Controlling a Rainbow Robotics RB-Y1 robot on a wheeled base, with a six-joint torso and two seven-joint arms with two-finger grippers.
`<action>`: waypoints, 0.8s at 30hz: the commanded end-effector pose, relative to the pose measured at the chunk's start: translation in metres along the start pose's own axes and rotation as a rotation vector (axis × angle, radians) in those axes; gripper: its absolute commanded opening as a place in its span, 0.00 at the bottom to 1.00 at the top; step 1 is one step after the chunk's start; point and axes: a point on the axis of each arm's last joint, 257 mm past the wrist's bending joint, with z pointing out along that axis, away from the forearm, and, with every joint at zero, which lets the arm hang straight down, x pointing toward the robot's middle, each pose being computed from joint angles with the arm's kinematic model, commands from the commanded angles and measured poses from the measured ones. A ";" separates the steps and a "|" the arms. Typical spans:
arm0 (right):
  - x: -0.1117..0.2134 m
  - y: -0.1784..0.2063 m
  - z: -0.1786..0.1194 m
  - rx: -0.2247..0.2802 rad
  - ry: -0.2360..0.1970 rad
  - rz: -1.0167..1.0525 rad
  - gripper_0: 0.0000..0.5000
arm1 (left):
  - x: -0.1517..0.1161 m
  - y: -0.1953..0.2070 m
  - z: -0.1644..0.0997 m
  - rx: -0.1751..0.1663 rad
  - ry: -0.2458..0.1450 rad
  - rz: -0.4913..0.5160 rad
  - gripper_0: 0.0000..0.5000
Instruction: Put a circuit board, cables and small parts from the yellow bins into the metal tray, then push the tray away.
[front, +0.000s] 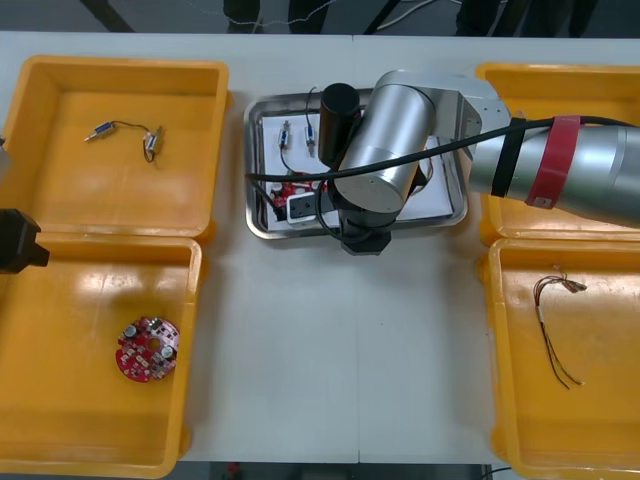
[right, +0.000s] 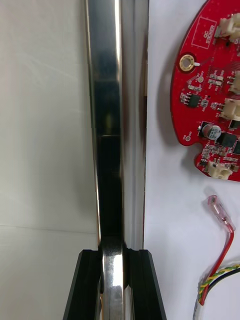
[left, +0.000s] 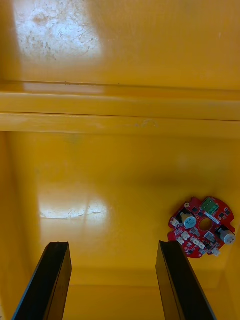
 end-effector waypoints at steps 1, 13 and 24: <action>-0.027 -0.041 -0.031 0.076 -0.041 -0.027 0.00 | -0.003 0.003 -0.007 -0.003 -0.033 0.058 1.00; -0.039 -0.069 -0.038 0.105 -0.066 0.005 0.00 | -0.003 0.003 -0.007 -0.003 -0.033 0.058 1.00; -0.040 -0.092 -0.039 0.142 -0.087 0.013 0.00 | -0.003 0.003 -0.007 -0.003 -0.033 0.058 1.00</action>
